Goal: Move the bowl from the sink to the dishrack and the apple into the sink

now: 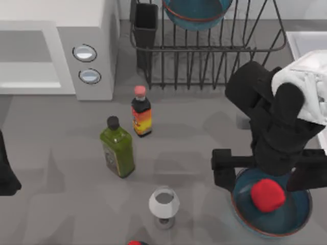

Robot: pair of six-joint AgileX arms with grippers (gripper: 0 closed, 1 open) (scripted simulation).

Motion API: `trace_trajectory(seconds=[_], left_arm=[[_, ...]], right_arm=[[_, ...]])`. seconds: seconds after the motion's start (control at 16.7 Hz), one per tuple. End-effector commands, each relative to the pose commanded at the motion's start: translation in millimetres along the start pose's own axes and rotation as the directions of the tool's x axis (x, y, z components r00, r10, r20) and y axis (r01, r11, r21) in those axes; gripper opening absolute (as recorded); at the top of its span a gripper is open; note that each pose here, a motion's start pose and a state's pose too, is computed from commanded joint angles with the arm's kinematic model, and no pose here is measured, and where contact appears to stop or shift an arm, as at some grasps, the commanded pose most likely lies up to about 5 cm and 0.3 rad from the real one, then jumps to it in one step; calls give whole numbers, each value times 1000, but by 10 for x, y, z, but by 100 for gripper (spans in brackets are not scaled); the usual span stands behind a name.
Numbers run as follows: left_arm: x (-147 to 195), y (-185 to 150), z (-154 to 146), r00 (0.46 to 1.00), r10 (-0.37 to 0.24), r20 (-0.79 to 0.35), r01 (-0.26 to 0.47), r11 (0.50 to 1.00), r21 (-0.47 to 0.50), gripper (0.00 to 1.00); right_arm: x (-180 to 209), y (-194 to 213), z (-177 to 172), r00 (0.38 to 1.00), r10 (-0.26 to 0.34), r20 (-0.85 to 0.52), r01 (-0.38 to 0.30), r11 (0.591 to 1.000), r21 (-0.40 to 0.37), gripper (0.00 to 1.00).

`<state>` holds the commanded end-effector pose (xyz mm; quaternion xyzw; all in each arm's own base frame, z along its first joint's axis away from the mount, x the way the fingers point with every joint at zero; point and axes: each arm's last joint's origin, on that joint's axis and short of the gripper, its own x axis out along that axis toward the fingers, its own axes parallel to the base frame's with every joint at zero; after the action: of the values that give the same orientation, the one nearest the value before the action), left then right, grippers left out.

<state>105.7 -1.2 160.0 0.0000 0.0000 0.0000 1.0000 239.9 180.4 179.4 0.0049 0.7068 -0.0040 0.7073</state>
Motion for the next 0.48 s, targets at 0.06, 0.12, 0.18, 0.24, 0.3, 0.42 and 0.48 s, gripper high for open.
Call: trace_trajectory(seconds=[0.06, 0.12, 0.18, 0.24, 0.3, 0.42, 0.48], left_arm=[[0, 0, 0, 1000, 0, 0, 0, 1000, 0, 100], [0, 0, 0, 1000, 0, 0, 0, 1000, 0, 100], [0, 0, 0, 1000, 0, 0, 0, 1000, 0, 100], [0, 0, 0, 1000, 0, 0, 0, 1000, 0, 100], [0, 0, 0, 1000, 0, 0, 0, 1000, 0, 100], [0, 0, 0, 1000, 0, 0, 0, 1000, 0, 100], [0, 0, 0, 1000, 0, 0, 0, 1000, 0, 100]], right_arm=[[55, 5, 5, 1000, 1, 1, -1, 1000, 0, 100], [110, 7, 7, 1000, -1, 0, 1, 1000, -1, 100], [163, 10, 9, 1000, 0, 1, 0, 1000, -1, 100], [215, 12, 11, 1000, 1, 1, -1, 1000, -1, 100], [270, 13, 11, 1000, 1, 1, -1, 1000, -1, 100], [378, 12, 6, 1000, -1, -1, 1, 1000, -2, 100], [431, 11, 3, 1000, -2, -2, 2, 1000, -2, 100]])
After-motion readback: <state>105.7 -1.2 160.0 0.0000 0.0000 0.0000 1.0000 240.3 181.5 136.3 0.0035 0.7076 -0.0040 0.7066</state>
